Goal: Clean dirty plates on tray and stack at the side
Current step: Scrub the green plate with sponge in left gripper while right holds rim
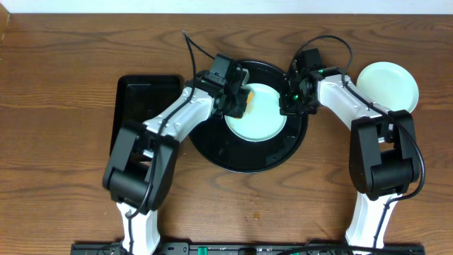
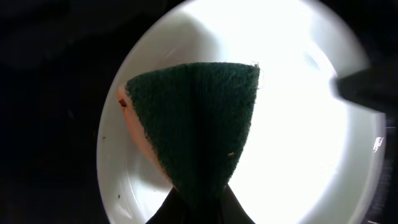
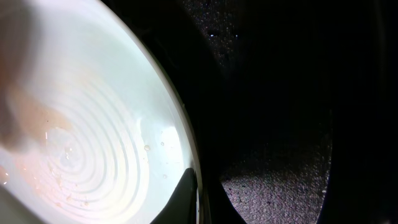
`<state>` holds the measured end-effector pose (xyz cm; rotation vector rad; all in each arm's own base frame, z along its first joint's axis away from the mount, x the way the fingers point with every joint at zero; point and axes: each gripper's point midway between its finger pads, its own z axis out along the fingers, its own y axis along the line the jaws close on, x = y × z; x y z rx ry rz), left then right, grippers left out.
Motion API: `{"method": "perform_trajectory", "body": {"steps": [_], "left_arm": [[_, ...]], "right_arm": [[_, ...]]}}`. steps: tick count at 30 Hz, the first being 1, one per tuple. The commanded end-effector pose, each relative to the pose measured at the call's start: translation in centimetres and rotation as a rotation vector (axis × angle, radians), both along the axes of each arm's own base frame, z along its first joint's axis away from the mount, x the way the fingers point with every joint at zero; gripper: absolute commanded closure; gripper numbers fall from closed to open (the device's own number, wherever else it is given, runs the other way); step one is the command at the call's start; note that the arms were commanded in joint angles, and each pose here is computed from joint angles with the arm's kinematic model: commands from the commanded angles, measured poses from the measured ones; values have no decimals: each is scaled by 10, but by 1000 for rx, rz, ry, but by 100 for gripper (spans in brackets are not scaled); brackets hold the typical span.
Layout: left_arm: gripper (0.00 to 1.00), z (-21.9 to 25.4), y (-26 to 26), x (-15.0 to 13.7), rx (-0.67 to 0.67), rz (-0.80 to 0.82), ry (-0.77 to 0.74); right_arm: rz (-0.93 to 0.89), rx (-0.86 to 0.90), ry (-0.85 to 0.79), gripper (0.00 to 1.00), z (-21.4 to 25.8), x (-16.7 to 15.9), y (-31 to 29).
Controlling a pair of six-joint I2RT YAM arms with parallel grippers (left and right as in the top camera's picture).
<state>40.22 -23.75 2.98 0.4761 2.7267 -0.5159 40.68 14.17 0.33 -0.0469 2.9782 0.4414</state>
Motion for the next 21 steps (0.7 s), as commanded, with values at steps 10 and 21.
{"method": "perform_trajectory", "body": {"steps": [10,21], "left_arm": [[92,-40,29,9,164,75,2],[92,-38,51,24,278,146,-73]], "right_arm": [[-4,-34,58,99,-20,-15,-6],[-4,-34,57,99,-20,-14,-6]]}}
